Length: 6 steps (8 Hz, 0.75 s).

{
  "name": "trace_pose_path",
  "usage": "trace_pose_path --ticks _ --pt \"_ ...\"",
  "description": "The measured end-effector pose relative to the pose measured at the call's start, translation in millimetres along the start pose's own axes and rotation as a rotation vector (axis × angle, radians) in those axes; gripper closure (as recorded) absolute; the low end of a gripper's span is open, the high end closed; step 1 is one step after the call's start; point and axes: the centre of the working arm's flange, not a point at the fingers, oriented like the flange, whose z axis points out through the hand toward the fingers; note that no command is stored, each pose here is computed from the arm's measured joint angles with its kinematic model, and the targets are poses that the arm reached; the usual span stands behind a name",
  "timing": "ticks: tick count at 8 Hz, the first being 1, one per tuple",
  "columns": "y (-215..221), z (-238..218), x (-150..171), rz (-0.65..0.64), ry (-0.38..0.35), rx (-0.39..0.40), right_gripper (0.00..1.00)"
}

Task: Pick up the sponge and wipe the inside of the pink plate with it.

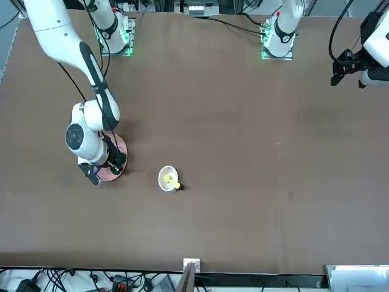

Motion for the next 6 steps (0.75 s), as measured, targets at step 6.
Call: trace_pose_path --ticks 6 --pt "63.6 0.5 -14.5 -0.033 -0.064 -0.072 0.90"
